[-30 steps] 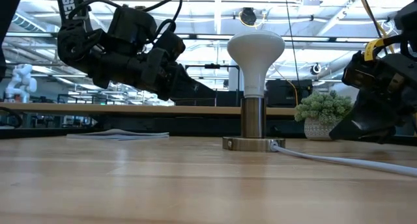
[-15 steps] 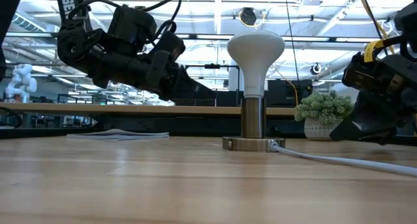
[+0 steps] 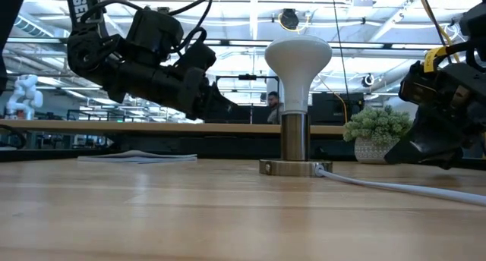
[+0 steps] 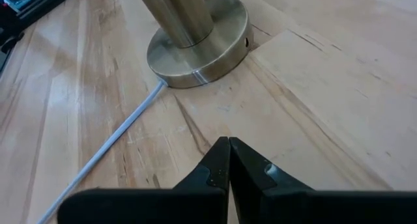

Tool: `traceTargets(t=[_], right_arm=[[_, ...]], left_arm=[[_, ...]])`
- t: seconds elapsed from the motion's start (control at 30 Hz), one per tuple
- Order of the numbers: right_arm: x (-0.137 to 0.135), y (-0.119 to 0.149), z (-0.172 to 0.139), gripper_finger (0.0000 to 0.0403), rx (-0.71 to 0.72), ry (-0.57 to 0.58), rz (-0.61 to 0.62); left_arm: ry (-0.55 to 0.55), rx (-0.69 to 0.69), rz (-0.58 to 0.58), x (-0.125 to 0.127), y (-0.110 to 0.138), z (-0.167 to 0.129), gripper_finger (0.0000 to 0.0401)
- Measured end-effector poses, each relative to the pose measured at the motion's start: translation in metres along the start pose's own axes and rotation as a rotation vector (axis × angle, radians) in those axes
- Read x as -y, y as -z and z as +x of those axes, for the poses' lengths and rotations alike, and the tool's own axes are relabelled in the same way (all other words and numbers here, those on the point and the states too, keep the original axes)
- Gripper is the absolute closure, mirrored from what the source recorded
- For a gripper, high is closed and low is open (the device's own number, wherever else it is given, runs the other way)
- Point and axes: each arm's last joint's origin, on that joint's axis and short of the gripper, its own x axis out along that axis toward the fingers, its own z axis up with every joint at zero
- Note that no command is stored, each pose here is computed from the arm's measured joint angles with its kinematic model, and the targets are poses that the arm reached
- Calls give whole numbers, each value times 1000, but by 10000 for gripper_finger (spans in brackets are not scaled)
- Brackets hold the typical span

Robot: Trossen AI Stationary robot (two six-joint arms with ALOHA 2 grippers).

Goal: Screw lightbulb
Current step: Remove the white lightbulb from the gold lamp

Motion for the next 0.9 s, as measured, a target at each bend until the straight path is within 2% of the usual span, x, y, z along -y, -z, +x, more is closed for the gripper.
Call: traceTargets(t=[0.17, 0.53, 0.73, 0.83, 0.9], right_arm=[[0, 0, 0, 403, 1, 0, -8], [0, 0, 0, 403, 1, 0, -23], [0, -4, 1, 403, 58, 16, -17], [-5, -8, 0, 403, 98, -20, 26], [-10, -12, 1, 403, 122, -45, -1]], left_arm=[[-34, -2, 30, 0, 0, 0, 401], [-32, -4, 208, 18, -1, 0, 401], [-11, 4, 127, 25, -2, -1, 401], [19, 56, 41, 28, -7, -1, 401], [43, 69, 18, 26, -8, -1, 401]])
